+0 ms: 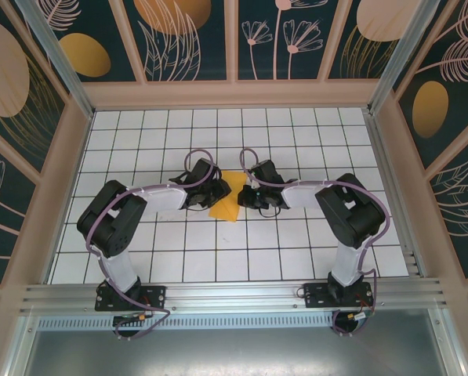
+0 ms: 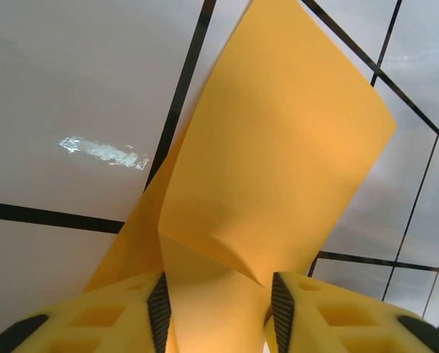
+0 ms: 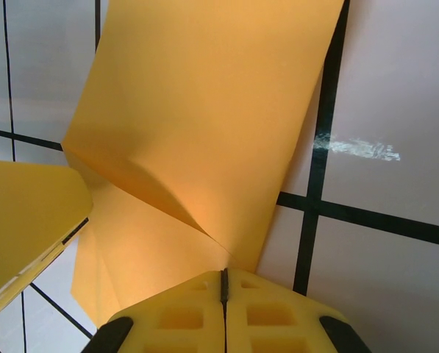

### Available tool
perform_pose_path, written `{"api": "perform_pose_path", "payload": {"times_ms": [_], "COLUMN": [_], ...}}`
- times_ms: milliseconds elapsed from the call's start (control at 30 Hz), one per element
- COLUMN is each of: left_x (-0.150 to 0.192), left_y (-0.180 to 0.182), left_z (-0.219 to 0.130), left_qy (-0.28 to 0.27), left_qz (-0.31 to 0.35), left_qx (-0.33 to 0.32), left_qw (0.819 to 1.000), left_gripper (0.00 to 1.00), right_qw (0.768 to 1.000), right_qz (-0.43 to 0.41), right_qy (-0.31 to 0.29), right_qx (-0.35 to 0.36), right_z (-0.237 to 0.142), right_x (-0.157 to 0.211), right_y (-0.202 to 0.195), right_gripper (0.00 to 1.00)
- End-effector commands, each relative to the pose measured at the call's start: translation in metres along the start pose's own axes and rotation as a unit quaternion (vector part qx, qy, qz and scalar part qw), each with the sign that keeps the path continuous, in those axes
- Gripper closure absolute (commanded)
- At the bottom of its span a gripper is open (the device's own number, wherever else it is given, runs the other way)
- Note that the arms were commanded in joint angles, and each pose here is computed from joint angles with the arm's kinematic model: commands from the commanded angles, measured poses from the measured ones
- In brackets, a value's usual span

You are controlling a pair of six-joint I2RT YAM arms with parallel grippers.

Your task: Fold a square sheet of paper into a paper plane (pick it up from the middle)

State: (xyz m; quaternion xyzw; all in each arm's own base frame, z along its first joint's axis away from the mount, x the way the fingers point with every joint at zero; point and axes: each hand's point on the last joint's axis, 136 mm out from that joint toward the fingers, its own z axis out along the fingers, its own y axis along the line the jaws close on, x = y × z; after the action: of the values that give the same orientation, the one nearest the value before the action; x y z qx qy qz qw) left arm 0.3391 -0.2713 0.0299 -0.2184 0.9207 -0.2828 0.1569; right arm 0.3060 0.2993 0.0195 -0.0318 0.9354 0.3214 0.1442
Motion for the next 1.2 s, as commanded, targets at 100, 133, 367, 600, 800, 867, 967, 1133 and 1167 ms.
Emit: {"api": "perform_pose_path", "payload": {"times_ms": [100,133,367,600,800,867,967,1133,1167], "left_x": [0.000,0.000,0.007,0.011,0.016,0.018,0.018,0.015,0.014], "left_y": [-0.006,-0.009,-0.024,-0.022,-0.021,-0.020,-0.016,-0.013,-0.015], "left_z": [-0.001,-0.001,0.000,-0.002,-0.002,-0.002,0.000,0.000,-0.002], "left_qy": [0.000,0.000,0.015,0.018,0.022,0.024,0.024,0.014,0.009], "left_qz": [0.036,0.039,0.055,0.064,0.080,0.087,0.100,0.112,0.116], "left_qx": [0.000,0.006,0.059,0.068,0.084,0.090,0.082,0.076,0.078], "left_qw": [0.999,0.999,0.997,0.995,0.993,0.992,0.991,0.991,0.990], "left_gripper": [0.60,0.60,0.66,0.67,0.72,0.72,0.77,0.89,0.91], "right_qw": [1.000,1.000,1.000,0.999,0.998,0.998,0.998,0.998,0.998], "right_qz": [0.010,0.010,0.018,0.036,0.051,0.056,0.060,0.057,0.052], "right_qy": [0.022,0.022,0.021,0.022,0.024,0.026,0.026,0.005,-0.001], "right_qx": [0.009,0.009,0.006,0.001,-0.012,-0.017,-0.026,-0.039,-0.044], "right_z": [-0.003,-0.003,-0.003,-0.005,-0.008,-0.008,-0.010,-0.025,-0.030], "right_x": [0.017,0.017,0.016,0.014,0.010,0.010,0.008,-0.006,-0.009], "right_y": [-0.007,-0.008,-0.009,-0.013,-0.014,-0.015,-0.013,-0.005,0.000], "right_gripper": [0.91,0.91,0.91,0.91,0.91,0.91,0.91,0.88,0.86]}}
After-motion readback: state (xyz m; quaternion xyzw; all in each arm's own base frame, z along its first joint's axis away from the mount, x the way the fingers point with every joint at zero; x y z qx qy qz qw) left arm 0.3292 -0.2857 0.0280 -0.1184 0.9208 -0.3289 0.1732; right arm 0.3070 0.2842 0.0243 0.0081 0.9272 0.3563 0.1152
